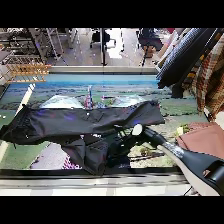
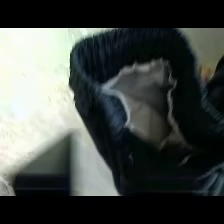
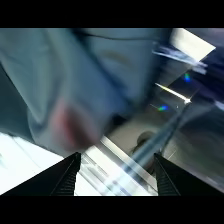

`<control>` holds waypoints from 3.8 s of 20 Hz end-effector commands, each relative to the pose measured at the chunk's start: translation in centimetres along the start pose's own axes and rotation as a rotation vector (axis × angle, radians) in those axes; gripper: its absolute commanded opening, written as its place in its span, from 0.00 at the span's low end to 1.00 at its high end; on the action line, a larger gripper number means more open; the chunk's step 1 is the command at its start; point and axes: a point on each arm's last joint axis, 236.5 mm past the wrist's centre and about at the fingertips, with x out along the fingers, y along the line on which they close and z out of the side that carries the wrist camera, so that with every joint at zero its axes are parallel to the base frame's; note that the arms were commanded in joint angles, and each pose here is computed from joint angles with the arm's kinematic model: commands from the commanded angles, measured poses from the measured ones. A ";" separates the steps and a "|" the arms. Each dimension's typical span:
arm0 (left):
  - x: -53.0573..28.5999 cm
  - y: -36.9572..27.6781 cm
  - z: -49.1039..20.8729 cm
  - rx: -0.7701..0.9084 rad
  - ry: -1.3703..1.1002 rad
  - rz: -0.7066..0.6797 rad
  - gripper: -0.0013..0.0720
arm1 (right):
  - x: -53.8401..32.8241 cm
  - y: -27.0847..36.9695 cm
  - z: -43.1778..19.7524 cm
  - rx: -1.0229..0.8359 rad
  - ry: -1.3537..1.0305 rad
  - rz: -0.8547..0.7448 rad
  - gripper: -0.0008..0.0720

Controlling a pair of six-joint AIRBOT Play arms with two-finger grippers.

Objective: Fold the clothes and pants, and hang the long-sleeved shirts on hangers.

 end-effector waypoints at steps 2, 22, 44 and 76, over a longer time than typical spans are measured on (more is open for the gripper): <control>0.4 -0.4 1.4 -0.012 -0.063 -0.005 0.04 | 4.3 3.9 2.3 0.002 -0.103 0.077 0.76; -3.7 -6.2 -0.8 0.280 0.266 0.012 0.95 | -33.7 -0.7 6.1 -0.243 -0.452 -0.803 0.82; -2.8 6.9 -7.2 -0.249 -0.032 0.000 0.83 | -23.2 -25.5 -5.5 0.917 -0.950 -0.126 0.70; -8.0 6.3 -6.5 0.415 0.341 0.096 0.04 | -21.2 -19.1 -17.7 0.443 0.008 -0.408 0.06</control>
